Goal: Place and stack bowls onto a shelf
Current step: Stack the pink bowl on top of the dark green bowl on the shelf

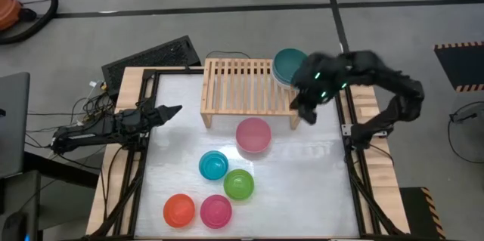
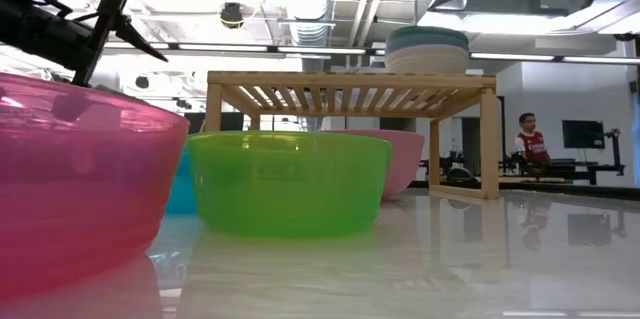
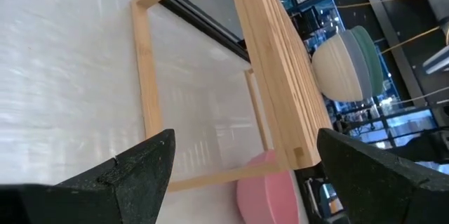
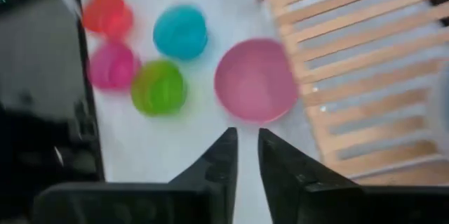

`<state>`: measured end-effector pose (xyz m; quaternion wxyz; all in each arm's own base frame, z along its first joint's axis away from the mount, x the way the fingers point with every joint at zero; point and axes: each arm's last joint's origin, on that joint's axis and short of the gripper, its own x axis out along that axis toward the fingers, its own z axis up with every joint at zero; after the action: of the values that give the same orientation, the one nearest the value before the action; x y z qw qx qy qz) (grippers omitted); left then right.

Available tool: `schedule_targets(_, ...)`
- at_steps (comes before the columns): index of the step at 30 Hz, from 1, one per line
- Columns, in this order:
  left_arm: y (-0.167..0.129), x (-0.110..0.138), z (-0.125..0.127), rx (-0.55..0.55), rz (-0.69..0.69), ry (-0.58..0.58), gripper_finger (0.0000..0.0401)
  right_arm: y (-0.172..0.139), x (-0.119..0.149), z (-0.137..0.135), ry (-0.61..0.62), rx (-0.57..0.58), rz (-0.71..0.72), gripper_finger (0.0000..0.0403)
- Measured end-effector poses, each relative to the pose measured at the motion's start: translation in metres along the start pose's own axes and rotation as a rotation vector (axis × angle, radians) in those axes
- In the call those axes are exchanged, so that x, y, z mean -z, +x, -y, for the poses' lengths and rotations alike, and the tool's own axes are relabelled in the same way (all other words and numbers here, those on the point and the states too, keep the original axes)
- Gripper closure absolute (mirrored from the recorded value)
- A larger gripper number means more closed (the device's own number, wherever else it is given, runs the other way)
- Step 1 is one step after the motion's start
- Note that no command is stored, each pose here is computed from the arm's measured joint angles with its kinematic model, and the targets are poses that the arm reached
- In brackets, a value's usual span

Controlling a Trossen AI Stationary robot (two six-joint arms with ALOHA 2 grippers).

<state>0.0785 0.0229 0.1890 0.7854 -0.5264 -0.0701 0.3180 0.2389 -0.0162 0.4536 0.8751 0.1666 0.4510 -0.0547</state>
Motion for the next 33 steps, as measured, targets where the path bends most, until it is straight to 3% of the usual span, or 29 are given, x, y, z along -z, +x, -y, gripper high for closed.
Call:
schedule_targets(7, 0.000, 0.001, 0.000, 0.006, -0.030, 0.050, 0.0069, 0.061, -0.002, -0.045, -0.227, -0.023, -0.181, 0.0231)
schedule_targets(14, 0.000, 0.002, -0.001, 0.014, -0.069, 0.093, 0.0069, 0.131, -0.006, -0.064, -0.364, -0.019, -0.336, 0.0158)
schedule_targets(20, 0.000, 0.003, 0.000, 0.028, -0.095, 0.148, 0.0069, 0.191, -0.005, -0.071, -0.528, -0.027, -0.444, 0.0153)
schedule_targets(33, 0.000, 0.005, 0.000, 0.050, -0.150, 0.173, 0.0069, 0.293, -0.005, -0.051, -0.534, -0.027, -0.536, 0.0153)
